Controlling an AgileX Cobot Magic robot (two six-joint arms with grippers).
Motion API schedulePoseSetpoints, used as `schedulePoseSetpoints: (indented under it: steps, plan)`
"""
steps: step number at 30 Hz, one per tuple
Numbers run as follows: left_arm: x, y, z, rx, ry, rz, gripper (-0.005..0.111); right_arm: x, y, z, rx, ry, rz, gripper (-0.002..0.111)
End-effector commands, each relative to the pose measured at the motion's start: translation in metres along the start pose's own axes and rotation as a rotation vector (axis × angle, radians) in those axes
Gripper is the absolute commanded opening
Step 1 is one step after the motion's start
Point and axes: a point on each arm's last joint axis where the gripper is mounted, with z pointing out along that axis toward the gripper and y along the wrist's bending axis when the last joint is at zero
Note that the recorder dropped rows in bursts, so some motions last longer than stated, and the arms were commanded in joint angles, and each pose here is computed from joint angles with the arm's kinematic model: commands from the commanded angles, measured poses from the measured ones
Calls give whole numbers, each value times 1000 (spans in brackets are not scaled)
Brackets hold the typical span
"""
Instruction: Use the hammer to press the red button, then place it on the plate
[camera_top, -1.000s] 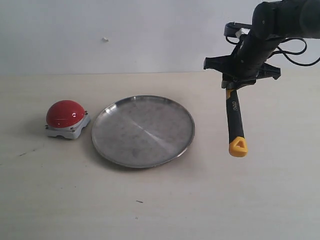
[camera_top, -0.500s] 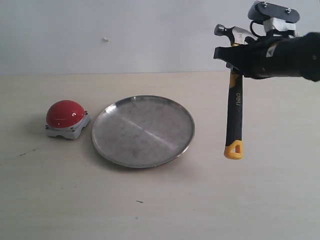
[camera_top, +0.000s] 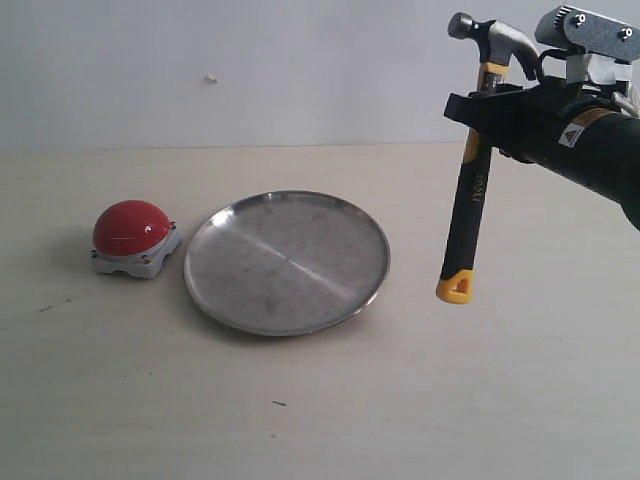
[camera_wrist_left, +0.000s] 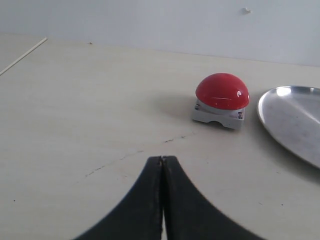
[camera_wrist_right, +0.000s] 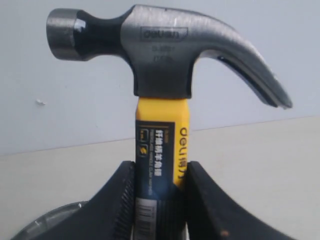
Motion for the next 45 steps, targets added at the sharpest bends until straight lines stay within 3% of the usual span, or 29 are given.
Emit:
schedulePoseSetpoints:
  steps: [1,6,15,17,21,25,28,32,37,41,45]
  plan:
    - [0,0,0,5,-12,11,0,-14,7,-3,-61,-102,16,0]
    - [-3,0,0,-3,-46,72,0,-8,5,1,-53,-88,26,0]
    - [-34,0,-7,-21,-389,100,0,-3,5,0,-95,-131,19,0]
    - [-38,1,-9,-4,-440,4,0,-1,5,-4,-108,-163,26,0]
    - [-42,2,-11,55,-485,-302,0,2,3,-11,-127,-234,47,0]
    - [-50,4,-16,77,-595,-378,0,3,4,-11,-137,-233,40,0]
    - [-58,4,-22,143,-705,-508,0,3,4,-11,-144,-231,47,0]
    - [-82,-6,-30,225,-786,-401,0,3,4,-11,-146,-231,48,0]
    - [-126,-18,-13,260,-724,-264,0,3,6,-11,-161,-224,31,0]
    - [-147,-22,37,225,-530,-207,0,4,6,-11,-162,-219,28,0]
    - [-146,-23,96,187,-328,-83,0,5,6,-11,-158,-211,28,0]
